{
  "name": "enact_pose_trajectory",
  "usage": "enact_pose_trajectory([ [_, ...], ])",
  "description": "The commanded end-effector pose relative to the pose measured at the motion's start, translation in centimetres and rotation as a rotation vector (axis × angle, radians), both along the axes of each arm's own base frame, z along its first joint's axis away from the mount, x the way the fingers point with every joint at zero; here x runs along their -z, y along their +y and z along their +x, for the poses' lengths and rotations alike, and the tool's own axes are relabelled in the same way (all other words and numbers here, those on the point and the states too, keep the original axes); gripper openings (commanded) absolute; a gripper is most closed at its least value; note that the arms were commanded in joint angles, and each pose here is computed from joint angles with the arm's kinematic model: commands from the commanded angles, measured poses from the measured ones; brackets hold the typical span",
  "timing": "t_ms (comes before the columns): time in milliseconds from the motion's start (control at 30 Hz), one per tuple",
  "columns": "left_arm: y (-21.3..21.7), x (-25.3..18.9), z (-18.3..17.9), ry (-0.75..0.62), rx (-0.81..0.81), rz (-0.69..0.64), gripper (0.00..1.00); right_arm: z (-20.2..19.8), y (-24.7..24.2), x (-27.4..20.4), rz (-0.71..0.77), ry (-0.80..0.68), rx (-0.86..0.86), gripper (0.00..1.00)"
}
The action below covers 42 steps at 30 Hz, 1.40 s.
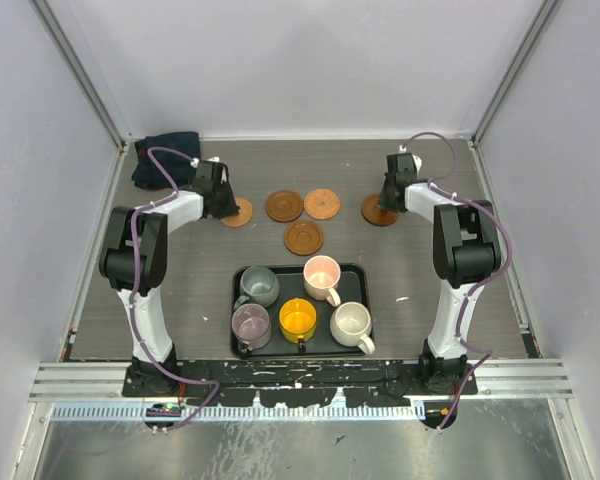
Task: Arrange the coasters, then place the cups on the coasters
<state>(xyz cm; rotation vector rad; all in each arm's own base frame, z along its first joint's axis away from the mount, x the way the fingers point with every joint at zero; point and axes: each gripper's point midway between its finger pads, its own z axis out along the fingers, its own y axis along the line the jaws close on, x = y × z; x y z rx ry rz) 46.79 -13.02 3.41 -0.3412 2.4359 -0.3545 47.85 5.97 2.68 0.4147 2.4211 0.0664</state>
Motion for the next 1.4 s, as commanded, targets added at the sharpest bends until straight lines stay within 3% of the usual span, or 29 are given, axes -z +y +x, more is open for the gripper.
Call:
enact_pose_trajectory([
  [0,0.9,0.2,1.1,0.024,-0.011,0.028,0.00,1.9,-1.8,-0.6,-0.030,-0.021,0.056,0.01],
  [433,2.9,0.1,2.9,0.020,-0.060,0.053,0.00,3.2,-1.9,-2.5,-0.011,-0.063,0.054,0.01],
  [533,3.5,-0.7,3.5,-0.009,-0.070,0.035,0.00,3.9,-1.1,-4.0,0.012,-0.132,-0.001,0.01],
  [900,0.7,-11.1,5.6,-0.274,0.033,-0.130,0.11,5.3,2.0,-14.9,0.046,-0.400,-0.176,0.02],
  [1067,-0.7,-11.6,4.4,-0.292,0.061,-0.213,0.15,4.2,6.0,-13.8,0.122,-0.365,-0.294,0.02],
  [1367,-9.2,-8.2,2.9,-0.222,0.259,-0.267,0.19,3.4,15.1,-9.5,0.126,-0.278,-0.482,0.01],
])
